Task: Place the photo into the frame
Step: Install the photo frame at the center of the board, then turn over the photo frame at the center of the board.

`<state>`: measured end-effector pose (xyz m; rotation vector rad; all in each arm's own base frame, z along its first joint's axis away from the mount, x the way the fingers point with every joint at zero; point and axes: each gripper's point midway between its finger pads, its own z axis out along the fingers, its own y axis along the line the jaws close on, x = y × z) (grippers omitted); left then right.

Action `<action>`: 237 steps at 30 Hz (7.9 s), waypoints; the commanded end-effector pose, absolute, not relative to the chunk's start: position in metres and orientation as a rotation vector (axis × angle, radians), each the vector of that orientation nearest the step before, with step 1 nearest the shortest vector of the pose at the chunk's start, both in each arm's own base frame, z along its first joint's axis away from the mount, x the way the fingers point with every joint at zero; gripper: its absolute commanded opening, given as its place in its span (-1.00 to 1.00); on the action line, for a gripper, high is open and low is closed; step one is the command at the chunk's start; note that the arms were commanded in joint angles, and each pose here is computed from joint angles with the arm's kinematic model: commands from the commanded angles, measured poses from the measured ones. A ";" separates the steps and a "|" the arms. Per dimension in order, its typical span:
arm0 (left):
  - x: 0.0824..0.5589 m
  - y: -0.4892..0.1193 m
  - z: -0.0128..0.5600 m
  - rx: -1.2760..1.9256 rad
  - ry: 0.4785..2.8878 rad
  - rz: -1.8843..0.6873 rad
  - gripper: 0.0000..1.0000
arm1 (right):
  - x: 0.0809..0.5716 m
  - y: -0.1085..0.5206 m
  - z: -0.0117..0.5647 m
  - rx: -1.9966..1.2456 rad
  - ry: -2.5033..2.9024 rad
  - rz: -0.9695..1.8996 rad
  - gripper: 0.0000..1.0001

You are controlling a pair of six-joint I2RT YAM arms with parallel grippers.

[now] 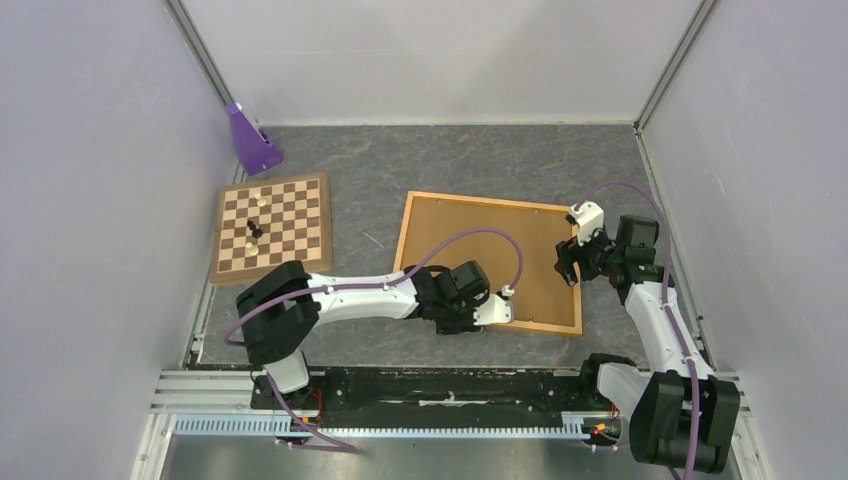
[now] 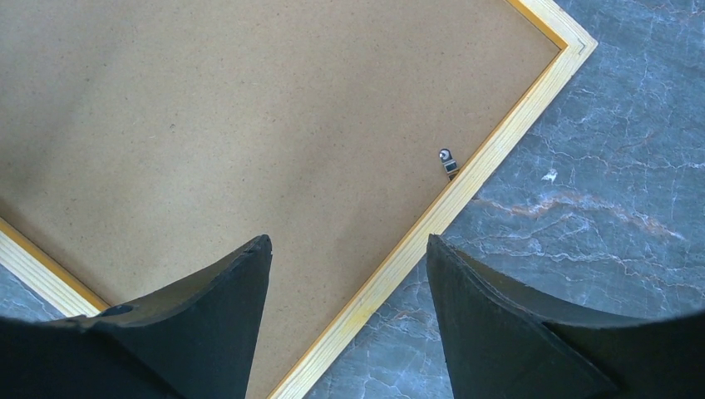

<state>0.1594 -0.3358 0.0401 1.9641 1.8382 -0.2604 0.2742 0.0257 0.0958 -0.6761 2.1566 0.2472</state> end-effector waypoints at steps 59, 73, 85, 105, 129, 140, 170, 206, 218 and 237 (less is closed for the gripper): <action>0.185 -0.392 0.076 1.895 2.020 -0.507 -0.95 | 0.213 0.043 0.102 -1.401 1.749 0.113 0.45; 0.185 -0.406 0.091 1.894 2.063 -0.601 -0.95 | 0.207 0.033 0.069 -1.551 1.626 -0.094 0.46; 0.176 -0.410 0.111 1.910 2.050 -0.682 -0.95 | 0.232 0.020 0.066 -1.506 1.536 -0.285 0.46; 0.171 -0.408 0.127 1.913 2.088 -0.738 -0.95 | 0.240 0.033 0.070 -1.457 1.433 -0.264 -0.38; 0.288 -0.354 0.329 1.432 1.734 -0.215 0.61 | 0.245 0.052 0.194 -1.376 1.541 0.032 -1.00; 0.316 -0.298 0.401 1.138 1.701 -0.164 0.68 | 0.270 0.055 0.267 -1.135 1.666 0.189 -1.00; 0.296 -0.350 0.376 1.492 1.347 -0.059 0.74 | 0.265 0.065 0.312 -1.071 1.689 0.275 -1.00; 0.273 -0.426 0.316 2.008 0.985 -0.139 0.78 | 0.209 0.090 0.323 -1.242 1.558 0.351 -1.00; 0.263 -0.434 0.290 2.077 1.035 -0.241 0.34 | 0.210 0.092 0.330 -1.240 1.539 0.356 -1.00; 0.261 -0.434 0.297 2.061 1.049 -0.192 -0.96 | 0.226 0.078 0.324 -1.152 1.609 0.277 -0.90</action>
